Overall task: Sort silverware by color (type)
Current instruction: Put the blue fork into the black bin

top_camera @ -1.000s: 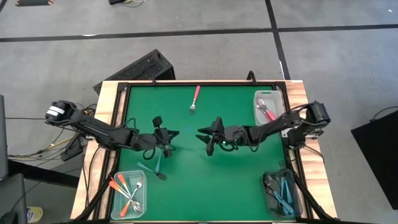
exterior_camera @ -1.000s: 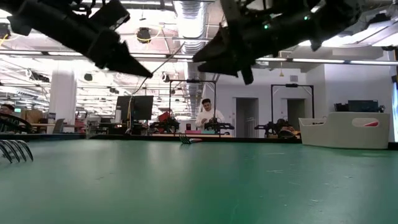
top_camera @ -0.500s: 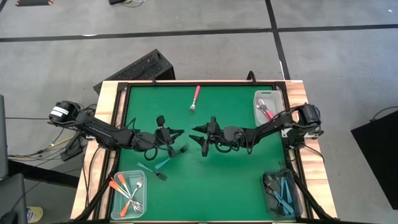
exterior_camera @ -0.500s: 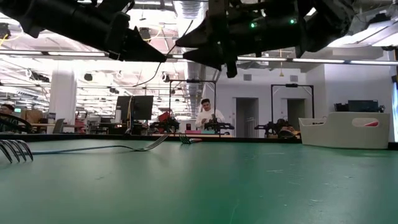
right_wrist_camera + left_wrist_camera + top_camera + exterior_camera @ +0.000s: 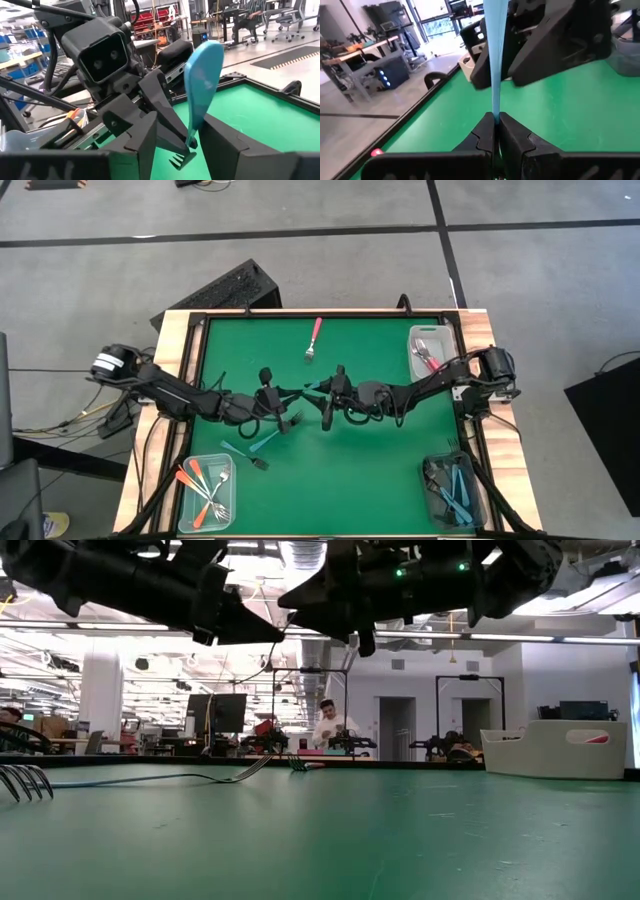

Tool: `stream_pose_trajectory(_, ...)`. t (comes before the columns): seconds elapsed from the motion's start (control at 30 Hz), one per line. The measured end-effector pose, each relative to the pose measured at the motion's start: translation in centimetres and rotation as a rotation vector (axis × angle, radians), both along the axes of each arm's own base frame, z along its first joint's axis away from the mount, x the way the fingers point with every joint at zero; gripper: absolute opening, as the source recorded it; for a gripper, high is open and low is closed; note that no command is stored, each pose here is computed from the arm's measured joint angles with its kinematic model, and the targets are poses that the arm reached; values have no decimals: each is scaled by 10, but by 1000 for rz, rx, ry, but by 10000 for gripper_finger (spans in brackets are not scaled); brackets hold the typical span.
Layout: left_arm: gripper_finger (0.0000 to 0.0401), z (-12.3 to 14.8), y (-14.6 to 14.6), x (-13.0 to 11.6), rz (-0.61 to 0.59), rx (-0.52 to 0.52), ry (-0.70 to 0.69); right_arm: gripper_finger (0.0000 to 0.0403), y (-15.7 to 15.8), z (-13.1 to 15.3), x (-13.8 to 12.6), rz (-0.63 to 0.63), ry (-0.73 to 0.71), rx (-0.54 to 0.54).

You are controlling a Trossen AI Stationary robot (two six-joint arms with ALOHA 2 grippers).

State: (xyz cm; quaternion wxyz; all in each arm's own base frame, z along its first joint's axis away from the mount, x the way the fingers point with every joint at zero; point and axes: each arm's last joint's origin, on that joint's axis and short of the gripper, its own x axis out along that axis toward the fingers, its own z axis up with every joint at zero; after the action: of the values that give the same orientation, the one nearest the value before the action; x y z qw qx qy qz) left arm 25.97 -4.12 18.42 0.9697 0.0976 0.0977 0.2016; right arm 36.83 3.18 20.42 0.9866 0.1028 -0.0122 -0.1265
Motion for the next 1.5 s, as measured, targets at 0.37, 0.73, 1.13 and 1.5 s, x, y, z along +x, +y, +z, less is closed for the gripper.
stream_pose_trajectory(0.37, 0, 0, -2, 1, -69, -36, -14, 38, 0, -3, 0, -2, 30, -4)
stream_pose_trajectory(0.73, 73, -4, -3, 1, -97, -93, 9, 17, -6, 28, -32, 19, 277, -56)
stream_pose_trajectory(1.13, 133, -39, -9, -13, -303, -314, 393, 23, -6, 77, -107, 208, 641, 318)
stream_pose_trajectory(1.5, 133, -47, -6, -19, -169, -442, 437, 22, 24, 111, -141, 227, 984, 423)
